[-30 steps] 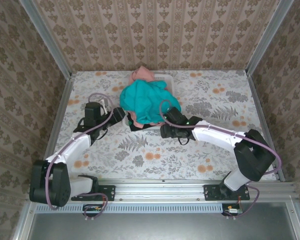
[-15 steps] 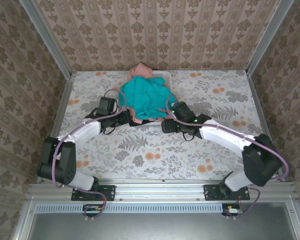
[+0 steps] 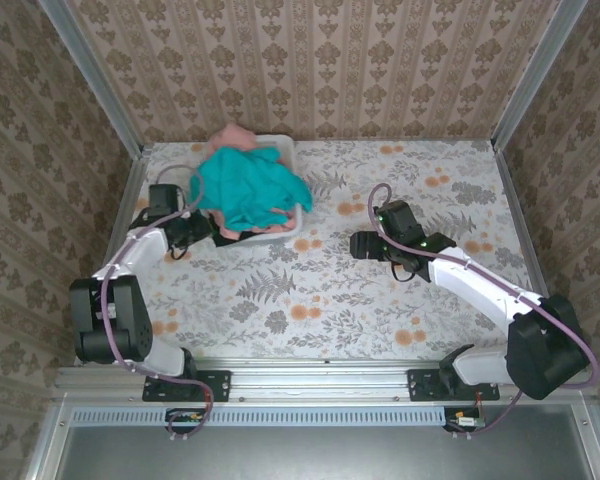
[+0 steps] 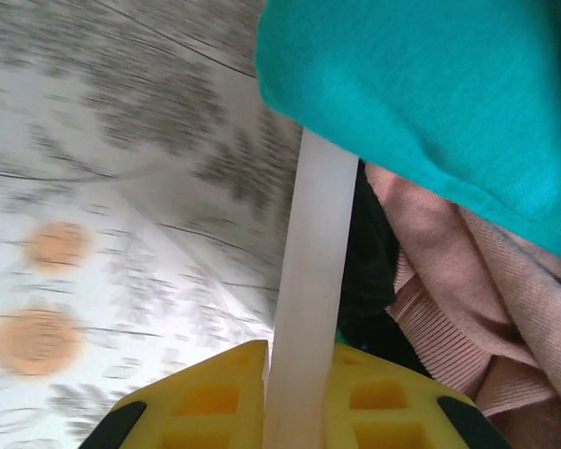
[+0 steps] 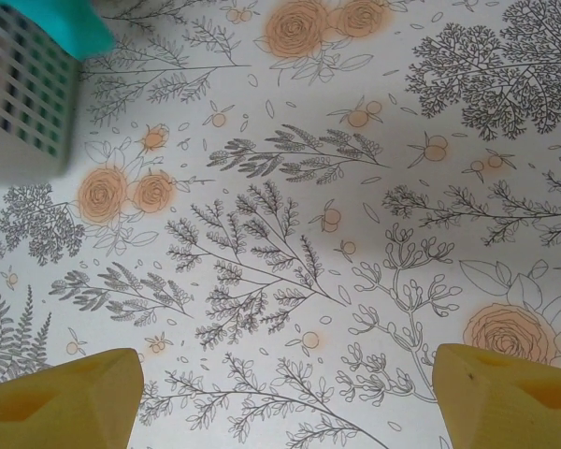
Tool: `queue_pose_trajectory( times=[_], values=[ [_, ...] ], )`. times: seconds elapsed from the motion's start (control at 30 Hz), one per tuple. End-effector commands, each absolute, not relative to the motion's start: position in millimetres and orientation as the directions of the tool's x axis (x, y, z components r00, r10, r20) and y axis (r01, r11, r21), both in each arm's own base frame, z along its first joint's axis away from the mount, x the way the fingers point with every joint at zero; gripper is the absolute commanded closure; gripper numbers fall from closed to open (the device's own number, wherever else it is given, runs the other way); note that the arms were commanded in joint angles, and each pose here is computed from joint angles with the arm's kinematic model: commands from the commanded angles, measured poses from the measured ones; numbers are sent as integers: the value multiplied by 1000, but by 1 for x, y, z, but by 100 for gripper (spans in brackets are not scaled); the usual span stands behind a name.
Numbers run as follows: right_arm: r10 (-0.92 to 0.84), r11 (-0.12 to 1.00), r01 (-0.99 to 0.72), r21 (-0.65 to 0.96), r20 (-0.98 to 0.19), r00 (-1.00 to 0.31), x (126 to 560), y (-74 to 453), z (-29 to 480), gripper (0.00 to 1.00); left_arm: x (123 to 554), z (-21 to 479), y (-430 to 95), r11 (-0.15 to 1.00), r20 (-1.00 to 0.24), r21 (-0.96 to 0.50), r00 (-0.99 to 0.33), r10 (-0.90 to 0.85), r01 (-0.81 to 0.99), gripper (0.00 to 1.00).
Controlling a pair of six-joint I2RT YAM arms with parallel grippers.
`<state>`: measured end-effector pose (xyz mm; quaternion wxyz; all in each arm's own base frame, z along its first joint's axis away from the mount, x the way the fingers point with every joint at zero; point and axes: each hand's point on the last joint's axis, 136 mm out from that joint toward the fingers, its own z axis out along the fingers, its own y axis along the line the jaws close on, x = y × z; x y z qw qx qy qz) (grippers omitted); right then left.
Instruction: Fold and stack the t-shirts
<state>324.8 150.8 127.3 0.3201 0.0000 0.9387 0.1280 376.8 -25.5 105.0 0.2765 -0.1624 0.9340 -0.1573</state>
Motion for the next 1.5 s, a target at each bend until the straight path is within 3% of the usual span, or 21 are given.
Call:
queue_pose_trajectory(
  times=[0.0,0.2,0.43,0.63,0.77,1.07,1.2,1.47],
  values=[
    [82,961,-100,256,-615,-784,330,153,129,17,390,116,36,905,-541,-287,-727,-424,-314,84],
    [81,961,-103,258,-613,-786,333,154,129,17,411,150,55,917,-577,-257,-713,-399,-305,45],
    [96,964,-81,254,-615,-783,331,146,124,17,388,215,19,958,-677,-69,-693,-249,-277,36],
    [112,965,-61,256,-610,-785,336,136,121,17,392,209,-109,996,-650,-64,-755,-84,-56,41],
    [112,964,-65,258,-614,-782,337,134,122,17,414,179,-154,999,-577,-45,-816,-31,-6,51],
    [130,961,-61,269,-636,-761,331,125,129,17,447,127,-167,999,-490,44,-871,13,-10,58],
    [145,959,-50,280,-631,-762,332,123,127,17,439,113,-159,997,-460,73,-886,59,28,77],
    [162,948,-51,313,-614,-773,339,130,123,17,429,118,-105,989,-477,103,-867,144,107,95]
  ],
)
